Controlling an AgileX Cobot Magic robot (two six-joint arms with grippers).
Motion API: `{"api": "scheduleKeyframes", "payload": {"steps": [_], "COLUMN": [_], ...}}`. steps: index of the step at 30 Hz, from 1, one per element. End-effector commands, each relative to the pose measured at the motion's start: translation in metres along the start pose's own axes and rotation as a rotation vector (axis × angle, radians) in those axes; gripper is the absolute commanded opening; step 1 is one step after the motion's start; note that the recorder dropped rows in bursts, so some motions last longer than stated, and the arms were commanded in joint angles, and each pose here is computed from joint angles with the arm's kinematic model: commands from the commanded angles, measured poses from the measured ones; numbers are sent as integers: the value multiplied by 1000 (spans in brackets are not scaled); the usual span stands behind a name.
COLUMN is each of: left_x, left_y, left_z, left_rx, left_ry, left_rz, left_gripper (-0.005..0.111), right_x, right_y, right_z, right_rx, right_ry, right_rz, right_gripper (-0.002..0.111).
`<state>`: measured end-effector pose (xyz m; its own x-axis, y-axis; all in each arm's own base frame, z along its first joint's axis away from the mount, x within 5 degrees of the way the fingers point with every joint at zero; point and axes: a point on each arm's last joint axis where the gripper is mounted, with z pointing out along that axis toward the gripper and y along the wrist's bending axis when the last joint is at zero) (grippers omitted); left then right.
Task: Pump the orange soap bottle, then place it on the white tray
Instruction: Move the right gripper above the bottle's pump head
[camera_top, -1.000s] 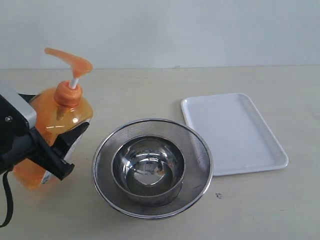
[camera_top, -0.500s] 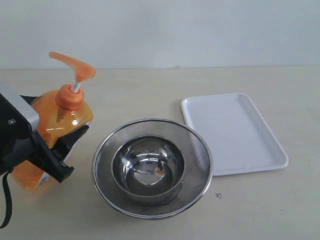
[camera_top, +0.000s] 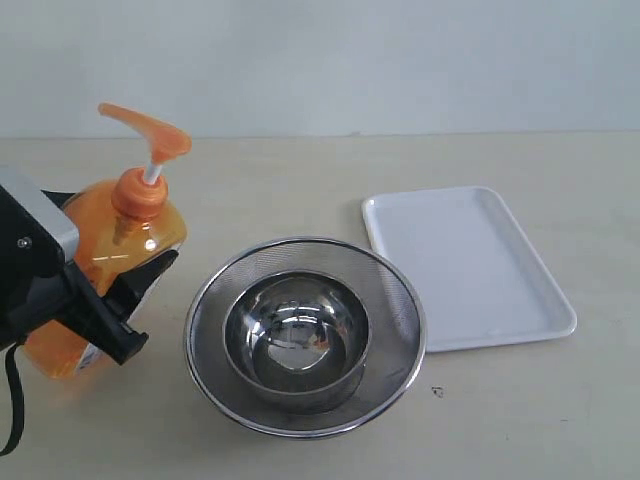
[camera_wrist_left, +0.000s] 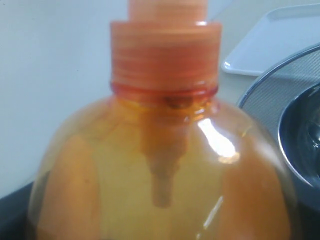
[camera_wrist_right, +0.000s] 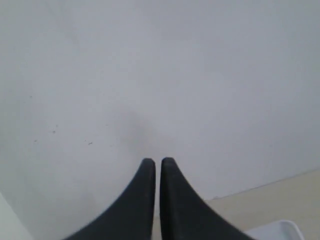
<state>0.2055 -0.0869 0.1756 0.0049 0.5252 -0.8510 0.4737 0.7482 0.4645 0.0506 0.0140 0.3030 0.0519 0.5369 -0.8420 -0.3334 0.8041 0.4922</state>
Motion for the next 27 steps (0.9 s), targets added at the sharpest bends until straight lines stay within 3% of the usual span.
{"api": "scheduleKeyframes", "payload": {"steps": [1, 6, 10, 13, 19, 27], "left_x": [-10, -10, -10, -11, -11, -11], "left_y": [4, 4, 3, 3, 3, 3], "left_z": [2, 2, 2, 2, 2, 2], "left_rx": [-26, -27, -22, -16, -16, -16], "left_ry": [-72, -73, -76, -83, -81, -83], "left_rz": [27, 20, 13, 21, 21, 21], "left_gripper": [5, 5, 5, 5, 5, 5], "right_x": [-7, 9, 23, 36, 58, 76], "right_y": [18, 37, 65, 102, 144, 188], "right_z": [33, 77, 107, 138, 196, 220], "right_rx": [-68, -142, -282, -391, -475, -799], "right_ry": [175, 346, 459, 566, 795, 918], "right_rz": [-57, -85, -303, -394, -528, -426], "right_gripper": [0, 0, 0, 0, 0, 0]}}
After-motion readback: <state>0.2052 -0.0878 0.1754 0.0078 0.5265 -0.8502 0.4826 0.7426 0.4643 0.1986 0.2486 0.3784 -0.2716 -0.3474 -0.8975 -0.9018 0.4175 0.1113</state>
